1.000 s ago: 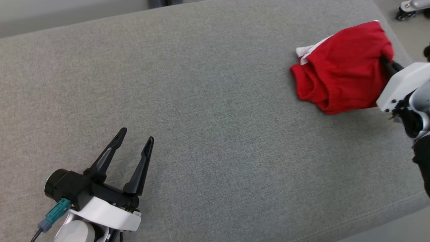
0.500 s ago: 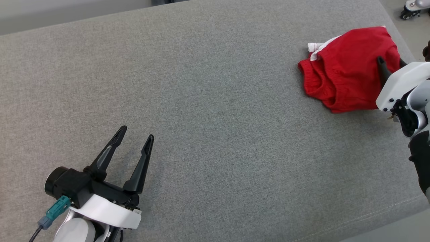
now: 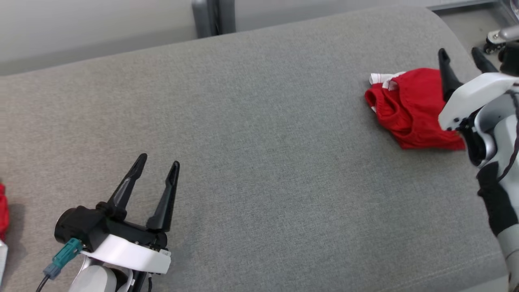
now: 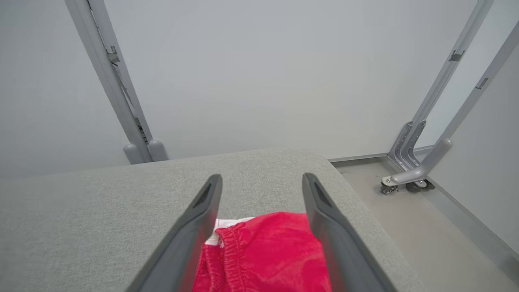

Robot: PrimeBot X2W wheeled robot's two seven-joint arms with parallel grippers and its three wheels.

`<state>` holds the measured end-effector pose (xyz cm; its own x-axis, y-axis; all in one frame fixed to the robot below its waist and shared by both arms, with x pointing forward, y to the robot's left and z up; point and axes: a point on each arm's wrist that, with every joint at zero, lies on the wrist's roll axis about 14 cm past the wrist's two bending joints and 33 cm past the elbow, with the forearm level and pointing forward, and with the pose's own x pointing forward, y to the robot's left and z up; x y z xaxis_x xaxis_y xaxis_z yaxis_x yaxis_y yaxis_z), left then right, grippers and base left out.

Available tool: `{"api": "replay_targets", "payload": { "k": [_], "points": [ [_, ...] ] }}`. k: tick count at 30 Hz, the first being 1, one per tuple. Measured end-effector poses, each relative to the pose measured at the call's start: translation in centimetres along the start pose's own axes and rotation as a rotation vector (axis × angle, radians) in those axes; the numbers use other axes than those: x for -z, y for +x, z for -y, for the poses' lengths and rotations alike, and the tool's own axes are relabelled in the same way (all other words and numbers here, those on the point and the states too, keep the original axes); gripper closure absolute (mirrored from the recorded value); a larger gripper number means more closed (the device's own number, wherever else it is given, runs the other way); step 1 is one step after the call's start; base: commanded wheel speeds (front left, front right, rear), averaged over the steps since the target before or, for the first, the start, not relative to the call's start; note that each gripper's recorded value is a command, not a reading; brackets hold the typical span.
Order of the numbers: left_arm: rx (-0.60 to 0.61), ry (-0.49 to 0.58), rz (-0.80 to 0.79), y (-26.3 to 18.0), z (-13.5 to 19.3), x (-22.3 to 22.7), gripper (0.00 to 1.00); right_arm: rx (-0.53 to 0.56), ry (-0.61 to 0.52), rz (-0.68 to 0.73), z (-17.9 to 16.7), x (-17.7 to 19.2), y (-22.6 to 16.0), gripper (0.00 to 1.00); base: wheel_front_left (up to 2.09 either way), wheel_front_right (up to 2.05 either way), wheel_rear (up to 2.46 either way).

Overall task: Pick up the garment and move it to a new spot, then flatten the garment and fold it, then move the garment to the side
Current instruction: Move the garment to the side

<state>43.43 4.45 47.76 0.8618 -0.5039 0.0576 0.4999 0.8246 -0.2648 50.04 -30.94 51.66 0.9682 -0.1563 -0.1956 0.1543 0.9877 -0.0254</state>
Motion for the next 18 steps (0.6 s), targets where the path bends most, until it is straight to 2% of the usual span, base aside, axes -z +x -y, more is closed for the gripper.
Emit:
{"api": "replay_targets", "payload": {
  "k": [6,14,18],
  "points": [
    [-0.102,0.045,0.068,-1.9,-2.2,-3.0,0.00,-0.101,0.068,0.151,-3.8,-2.3,-1.9,0.00,0.00,0.00,0.00],
    [-0.262,0.086,0.132,-6.6,-5.0,-5.8,0.00,-0.203,0.181,0.193,-7.7,-0.3,-5.7,0.00,0.00,0.00,0.00],
    [-0.334,0.101,0.160,-9.0,-6.0,-6.8,0.00,-0.245,0.180,0.229,-9.2,-0.3,-7.5,0.00,0.00,0.00,0.00]
  ]
}}
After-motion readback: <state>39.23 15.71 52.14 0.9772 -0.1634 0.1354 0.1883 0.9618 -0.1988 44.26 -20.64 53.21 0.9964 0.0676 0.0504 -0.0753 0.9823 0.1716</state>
